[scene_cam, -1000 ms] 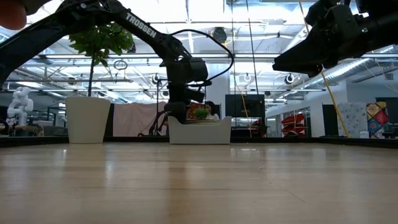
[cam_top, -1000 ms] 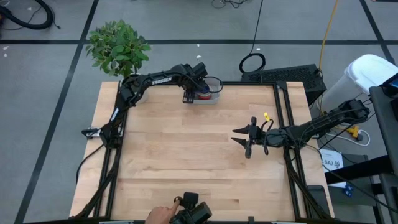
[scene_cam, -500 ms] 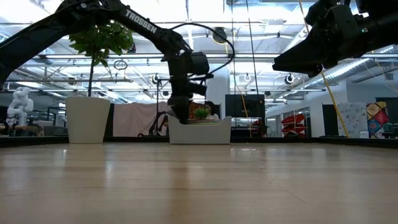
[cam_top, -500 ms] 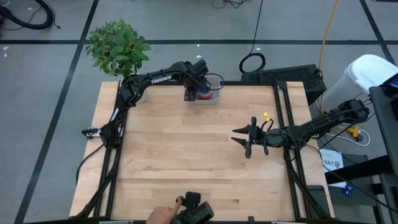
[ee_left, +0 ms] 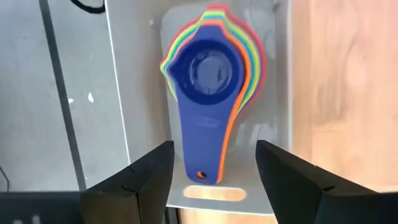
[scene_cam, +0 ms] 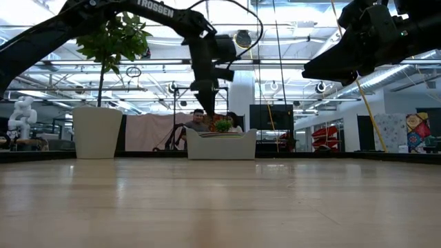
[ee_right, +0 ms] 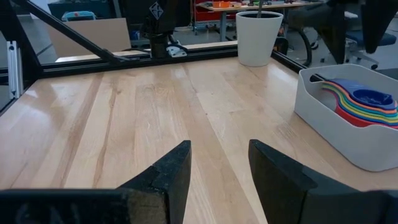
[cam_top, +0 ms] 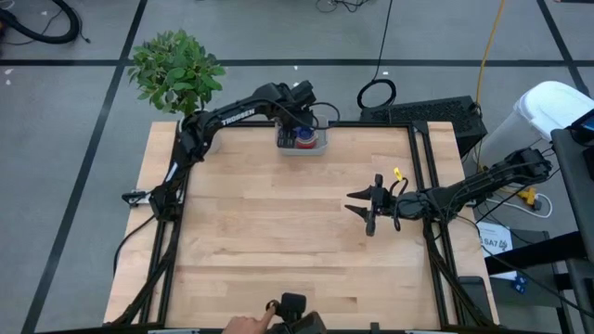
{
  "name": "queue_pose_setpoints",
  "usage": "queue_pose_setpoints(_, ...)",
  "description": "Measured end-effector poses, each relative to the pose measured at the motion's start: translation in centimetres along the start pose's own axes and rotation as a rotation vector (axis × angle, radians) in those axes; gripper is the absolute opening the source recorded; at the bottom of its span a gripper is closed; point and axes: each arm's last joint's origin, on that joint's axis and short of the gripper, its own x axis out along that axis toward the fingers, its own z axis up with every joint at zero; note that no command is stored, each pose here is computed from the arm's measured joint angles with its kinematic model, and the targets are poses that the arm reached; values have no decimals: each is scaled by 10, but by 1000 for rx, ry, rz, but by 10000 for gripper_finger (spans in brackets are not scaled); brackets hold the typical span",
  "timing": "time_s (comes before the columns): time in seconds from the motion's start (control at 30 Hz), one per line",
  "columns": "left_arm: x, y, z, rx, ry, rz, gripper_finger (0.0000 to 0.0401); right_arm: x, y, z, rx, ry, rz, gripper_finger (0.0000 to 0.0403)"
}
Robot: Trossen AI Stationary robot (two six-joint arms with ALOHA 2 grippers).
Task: Nest measuring cups in basket
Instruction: Return to Home Position
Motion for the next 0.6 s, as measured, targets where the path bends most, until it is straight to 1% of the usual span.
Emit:
queue_pose_setpoints(0.1,-13,-3,5,-6,-23,10,227,0,0,0,0,0,0,155)
queue_pose_setpoints(0.23,-38,-9,9,-13,-74,38,227,0,0,0,-2,3,-1,155)
queue_pose_setpoints(0.33,-59,-19,13,-12,-122,48,227,0,0,0,-4,2,-1,155)
queue_pose_setpoints(0.5,-113,-42,16,-15,-288,-7,227,0,0,0,-6,3,-2,155)
queue_pose_setpoints(0.6,-144,-60,13,-21,-350,-54,227,0,0,0,-6,1,-2,155)
